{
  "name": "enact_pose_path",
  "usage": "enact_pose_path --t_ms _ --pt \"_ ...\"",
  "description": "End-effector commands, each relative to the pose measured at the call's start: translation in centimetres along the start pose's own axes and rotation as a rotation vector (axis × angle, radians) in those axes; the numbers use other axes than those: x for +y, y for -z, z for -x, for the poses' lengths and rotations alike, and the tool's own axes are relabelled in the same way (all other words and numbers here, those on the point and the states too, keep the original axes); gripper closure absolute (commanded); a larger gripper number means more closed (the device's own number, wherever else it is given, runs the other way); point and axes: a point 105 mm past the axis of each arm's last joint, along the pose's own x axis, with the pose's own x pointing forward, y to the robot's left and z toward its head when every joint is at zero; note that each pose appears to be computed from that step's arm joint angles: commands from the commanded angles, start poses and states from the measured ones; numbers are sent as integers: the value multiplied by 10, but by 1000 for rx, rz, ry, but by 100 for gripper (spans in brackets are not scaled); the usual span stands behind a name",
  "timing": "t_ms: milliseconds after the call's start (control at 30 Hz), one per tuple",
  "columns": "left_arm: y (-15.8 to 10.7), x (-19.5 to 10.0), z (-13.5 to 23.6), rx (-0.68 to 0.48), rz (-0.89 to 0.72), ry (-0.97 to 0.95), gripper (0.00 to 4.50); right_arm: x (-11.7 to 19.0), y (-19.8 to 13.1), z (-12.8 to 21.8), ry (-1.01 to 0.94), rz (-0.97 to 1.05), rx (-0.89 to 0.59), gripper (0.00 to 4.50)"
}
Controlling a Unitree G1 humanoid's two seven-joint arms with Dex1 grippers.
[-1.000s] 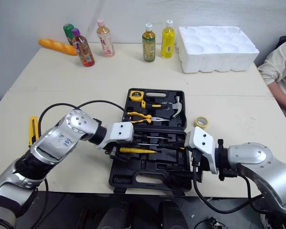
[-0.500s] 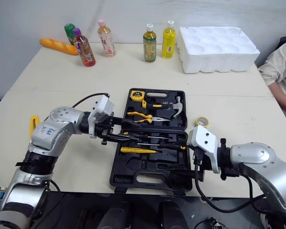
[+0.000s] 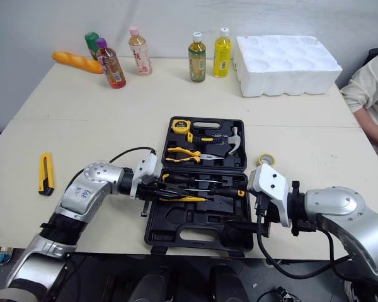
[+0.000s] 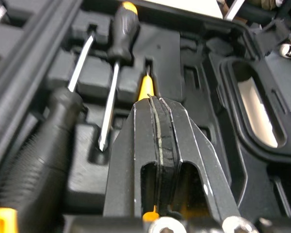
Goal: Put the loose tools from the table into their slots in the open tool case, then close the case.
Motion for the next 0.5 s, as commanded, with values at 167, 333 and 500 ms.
enact_pose_path --t_ms 167,333,500 --pt "9 2 -1 56 -18 -28 448 5 -7 0 3 31 -33 0" --pt "13 -1 -2 75 -16 -13 448 5 -7 -1 1 30 -34 0" --pt "23 -3 -2 128 -14 -8 448 5 -7 -1 -2 30 -33 0"
